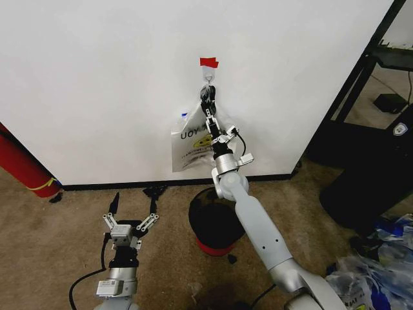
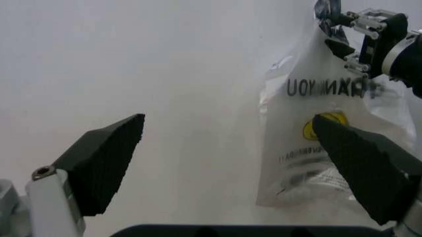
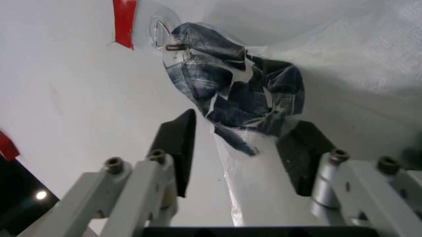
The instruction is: Pick up the garbage bag from the wall and place it over the trash bin.
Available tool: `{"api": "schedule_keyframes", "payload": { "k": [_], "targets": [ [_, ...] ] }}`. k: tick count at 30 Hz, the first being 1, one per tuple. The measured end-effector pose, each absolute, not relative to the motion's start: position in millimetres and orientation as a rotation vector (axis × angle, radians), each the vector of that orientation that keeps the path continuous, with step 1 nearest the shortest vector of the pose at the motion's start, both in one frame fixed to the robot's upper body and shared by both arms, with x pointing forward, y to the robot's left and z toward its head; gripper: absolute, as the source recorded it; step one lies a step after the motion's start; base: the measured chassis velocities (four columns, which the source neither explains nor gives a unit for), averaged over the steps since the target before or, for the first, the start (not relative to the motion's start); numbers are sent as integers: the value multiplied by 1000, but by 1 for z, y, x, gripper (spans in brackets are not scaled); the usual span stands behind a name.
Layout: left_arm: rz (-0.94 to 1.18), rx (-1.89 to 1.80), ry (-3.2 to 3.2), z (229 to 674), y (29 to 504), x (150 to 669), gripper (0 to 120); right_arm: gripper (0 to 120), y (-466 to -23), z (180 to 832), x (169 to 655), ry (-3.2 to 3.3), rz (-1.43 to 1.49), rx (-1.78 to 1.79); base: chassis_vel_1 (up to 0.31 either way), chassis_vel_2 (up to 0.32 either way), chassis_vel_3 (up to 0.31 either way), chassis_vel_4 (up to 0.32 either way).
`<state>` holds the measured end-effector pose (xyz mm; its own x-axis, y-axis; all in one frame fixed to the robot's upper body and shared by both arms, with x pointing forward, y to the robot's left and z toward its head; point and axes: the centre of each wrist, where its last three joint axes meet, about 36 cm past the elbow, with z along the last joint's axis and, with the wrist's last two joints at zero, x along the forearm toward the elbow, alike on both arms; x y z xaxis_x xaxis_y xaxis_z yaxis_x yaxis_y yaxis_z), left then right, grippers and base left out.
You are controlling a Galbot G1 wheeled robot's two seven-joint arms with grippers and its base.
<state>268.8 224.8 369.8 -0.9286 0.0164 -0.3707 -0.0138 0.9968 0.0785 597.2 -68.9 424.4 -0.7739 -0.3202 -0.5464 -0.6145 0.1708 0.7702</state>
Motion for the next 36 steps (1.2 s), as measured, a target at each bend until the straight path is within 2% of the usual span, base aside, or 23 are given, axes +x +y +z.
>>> {"api": "schedule_keyframes", "payload": {
  "k": [5,6,12,21,36],
  "targets": [
    [118,5,2757,370,225,269,100,19,-71,424,598,2196,1628,-896,0,0,0,0],
    [118,5,2757,370,225,269,100,19,-71,424,598,2196,1628,-896,0,0,0,0],
    [122,12,2757,369,226,270,100,0,-75,425,599,2195,1617,-886,0,0,0,0],
    [124,16,2754,369,229,271,100,0,-79,410,573,2229,1582,-896,0,0,0,0],
    [98,22,2729,376,226,269,100,0,-122,334,449,2409,1523,-835,0,0,0,0]
  ]
}}
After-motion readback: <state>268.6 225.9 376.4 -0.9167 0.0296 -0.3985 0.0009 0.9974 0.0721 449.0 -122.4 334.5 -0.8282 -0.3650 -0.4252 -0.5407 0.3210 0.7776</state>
